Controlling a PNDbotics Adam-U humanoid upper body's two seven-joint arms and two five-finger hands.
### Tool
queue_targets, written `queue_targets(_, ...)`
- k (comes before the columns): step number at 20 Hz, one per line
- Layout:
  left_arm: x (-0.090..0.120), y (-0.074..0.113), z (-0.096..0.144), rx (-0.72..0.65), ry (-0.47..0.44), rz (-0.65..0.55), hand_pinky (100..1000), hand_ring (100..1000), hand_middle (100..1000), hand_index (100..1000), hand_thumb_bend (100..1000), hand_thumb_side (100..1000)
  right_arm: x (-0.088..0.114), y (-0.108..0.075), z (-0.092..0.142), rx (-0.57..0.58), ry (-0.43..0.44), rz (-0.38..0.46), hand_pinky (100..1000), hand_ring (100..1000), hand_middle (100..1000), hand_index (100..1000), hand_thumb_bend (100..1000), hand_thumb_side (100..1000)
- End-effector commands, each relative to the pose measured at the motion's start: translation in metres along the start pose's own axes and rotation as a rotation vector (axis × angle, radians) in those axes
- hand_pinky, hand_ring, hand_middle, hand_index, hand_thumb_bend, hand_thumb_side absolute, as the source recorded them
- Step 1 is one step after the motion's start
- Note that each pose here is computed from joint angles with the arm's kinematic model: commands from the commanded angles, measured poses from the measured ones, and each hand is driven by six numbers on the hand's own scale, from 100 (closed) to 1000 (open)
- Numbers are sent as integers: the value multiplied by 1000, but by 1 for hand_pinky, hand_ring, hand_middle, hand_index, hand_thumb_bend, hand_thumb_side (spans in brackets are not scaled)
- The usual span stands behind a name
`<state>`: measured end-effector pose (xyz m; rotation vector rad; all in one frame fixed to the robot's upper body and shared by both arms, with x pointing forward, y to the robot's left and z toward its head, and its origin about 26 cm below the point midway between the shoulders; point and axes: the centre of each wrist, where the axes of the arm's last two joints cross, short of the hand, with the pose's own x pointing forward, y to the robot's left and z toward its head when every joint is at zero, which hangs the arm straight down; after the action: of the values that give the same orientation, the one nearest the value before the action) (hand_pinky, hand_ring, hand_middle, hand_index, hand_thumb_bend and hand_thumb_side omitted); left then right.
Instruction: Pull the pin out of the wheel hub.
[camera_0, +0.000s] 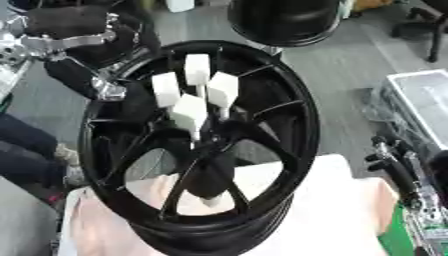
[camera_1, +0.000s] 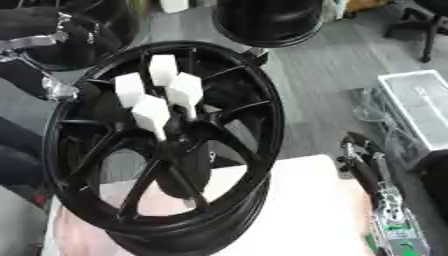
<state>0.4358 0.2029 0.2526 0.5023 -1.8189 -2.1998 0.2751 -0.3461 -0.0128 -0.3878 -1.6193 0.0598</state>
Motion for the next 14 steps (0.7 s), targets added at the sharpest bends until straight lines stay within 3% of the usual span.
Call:
queue_targets(1, -2, 10, -3, -276, -185, -219, 673, 548, 815, 854, 399, 848, 5, -6, -4, 4, -20, 19, 475, 564, 764, 840, 100, 643)
queue_targets(8, -8, -4, -15, -289, -151, -222, 667, 539, 811, 853, 425, 865, 5, -4, -4, 12, -20, 15, 475, 563, 763, 840, 100, 644)
queue_targets(14, -9, -12, -24, -263, -120, -240, 655, 516, 778, 831, 393, 801, 5, -2, -4, 18, -21, 11, 475, 563, 761, 839, 100, 644)
